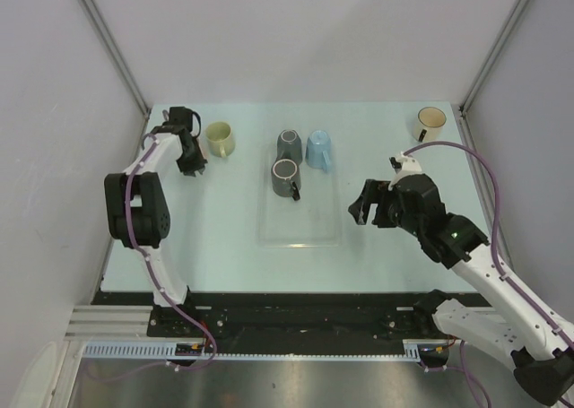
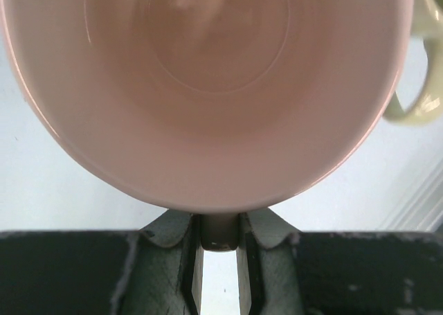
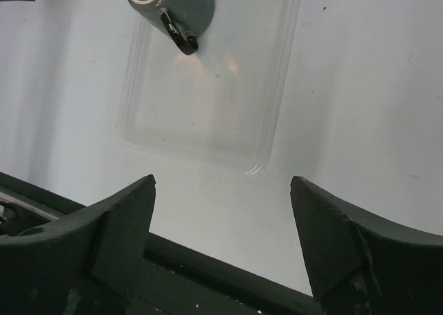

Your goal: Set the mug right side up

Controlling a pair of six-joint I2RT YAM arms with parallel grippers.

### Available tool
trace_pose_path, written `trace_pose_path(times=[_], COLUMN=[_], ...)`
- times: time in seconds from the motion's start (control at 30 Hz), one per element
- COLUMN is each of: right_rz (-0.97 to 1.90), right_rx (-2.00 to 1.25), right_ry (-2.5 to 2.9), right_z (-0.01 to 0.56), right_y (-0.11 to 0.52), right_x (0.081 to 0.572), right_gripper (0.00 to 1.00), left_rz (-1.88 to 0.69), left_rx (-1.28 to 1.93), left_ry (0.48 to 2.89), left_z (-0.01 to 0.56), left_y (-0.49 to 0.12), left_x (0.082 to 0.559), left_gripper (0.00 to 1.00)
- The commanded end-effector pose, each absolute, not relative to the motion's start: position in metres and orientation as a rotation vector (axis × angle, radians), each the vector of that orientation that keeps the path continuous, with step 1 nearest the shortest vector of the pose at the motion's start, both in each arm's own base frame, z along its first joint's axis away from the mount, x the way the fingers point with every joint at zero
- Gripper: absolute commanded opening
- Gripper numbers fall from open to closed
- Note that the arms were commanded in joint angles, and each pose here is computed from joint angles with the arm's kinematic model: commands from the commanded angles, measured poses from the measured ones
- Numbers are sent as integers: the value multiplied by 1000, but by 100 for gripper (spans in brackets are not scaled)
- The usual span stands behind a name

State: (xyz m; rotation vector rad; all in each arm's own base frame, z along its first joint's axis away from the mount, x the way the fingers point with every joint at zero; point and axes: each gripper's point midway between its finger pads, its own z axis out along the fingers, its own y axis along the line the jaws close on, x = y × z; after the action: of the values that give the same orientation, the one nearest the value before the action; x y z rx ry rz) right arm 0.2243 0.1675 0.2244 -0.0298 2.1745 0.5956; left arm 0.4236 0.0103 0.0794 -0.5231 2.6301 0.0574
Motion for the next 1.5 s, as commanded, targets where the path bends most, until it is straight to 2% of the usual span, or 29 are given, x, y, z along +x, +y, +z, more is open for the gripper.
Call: trace_pose_path(times=[0.0,0.37,1.13,1.23,1.27,1.33,1.37,1.47], right_rz=[578,524,505,506,505,501,501,508], right_rx=[-41,-8,12,12,14,12,12,16], right_ry=[2160,2210,2249,2249,2248,2245,2245,2242], right_z=[228,212,201,201,201,202,202,203], right_y=[167,160,159,159,158,157,157,157], right_x=[231,238,244,244,244,244,244,244], right_gripper=[84,84,83,83,83,83,83,83], left_rz=[102,86,18,15,12,4,5,12], left_rx=[-542,-560,-510,-507,-509,-513,-516,-517], left_ry=[2469,2482,2482,2481,2477,2470,2469,2452], left_z=[109,92,77,77,79,83,85,95], left_y=[39,45,35,35,35,34,34,35], left_x=[473,514,541,542,543,543,542,541], left_gripper=[0,0,0,7,16,23,31,40])
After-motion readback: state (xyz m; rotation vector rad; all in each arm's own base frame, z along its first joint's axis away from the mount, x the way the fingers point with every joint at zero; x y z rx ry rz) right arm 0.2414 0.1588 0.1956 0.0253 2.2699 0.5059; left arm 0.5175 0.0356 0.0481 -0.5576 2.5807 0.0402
